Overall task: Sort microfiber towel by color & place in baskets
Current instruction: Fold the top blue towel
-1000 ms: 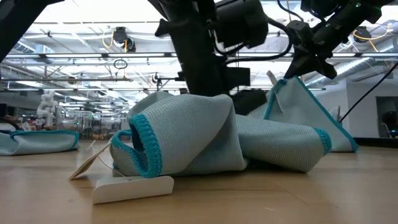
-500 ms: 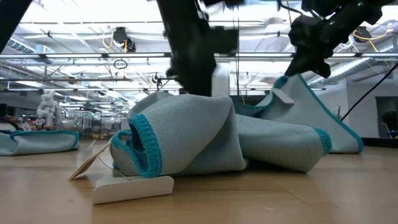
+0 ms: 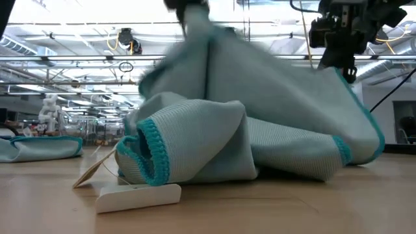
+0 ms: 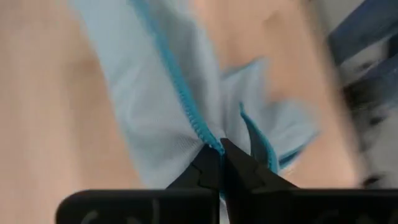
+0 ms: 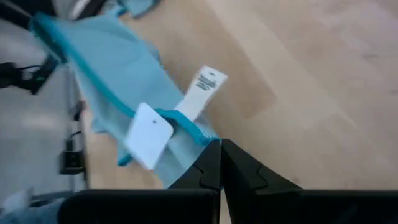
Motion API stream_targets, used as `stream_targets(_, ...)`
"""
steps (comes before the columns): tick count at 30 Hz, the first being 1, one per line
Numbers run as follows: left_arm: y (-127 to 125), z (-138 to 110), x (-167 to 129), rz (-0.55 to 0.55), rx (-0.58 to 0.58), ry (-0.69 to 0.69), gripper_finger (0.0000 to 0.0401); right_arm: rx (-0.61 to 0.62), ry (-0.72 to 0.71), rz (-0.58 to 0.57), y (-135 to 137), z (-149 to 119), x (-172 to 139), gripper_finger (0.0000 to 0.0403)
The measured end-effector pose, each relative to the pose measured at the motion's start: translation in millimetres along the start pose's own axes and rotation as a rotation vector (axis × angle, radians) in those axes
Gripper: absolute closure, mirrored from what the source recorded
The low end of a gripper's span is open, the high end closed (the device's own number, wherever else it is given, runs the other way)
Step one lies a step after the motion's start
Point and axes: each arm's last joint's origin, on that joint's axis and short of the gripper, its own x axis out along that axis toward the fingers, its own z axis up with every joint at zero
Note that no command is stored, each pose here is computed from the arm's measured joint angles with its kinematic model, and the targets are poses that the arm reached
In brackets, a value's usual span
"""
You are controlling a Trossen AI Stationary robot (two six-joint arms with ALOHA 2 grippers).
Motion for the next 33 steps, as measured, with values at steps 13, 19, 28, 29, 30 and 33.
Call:
stream_targets(13, 79, -38, 33, 0.133, -0.211, 0.085, 0.0223, 0.074, -0.056, -0.070, -2, 1, -3, 0.0403)
stream_targets(19, 70, -43, 37, 0.252, -0.392, 0.149, 0.0149, 0.069, -0.057, -0.073, -2, 1, -3, 0.0403)
stream_targets(28, 31, -75, 82, 0.291, -0.345, 0.265, 0.0210, 0.045, -0.056, -0.073, -2, 1, -3, 0.0403)
stream_targets(29, 30, -79, 85, 0.303, -0.336, 0.278, 0.0221, 0.044, -0.056, -0.073, -2, 1, -3, 0.0403)
stream_targets(30, 29, -81, 85, 0.316, -0.329, 0.285, 0.0232, 0.043, -0.056, -0.073, -2, 1, -3, 0.0403)
stream_targets(33, 32, -82, 84, 0.365, -0.310, 0.278, 0.0260, 0.043, -0.054, -0.071, -2, 1, -3, 0.0403)
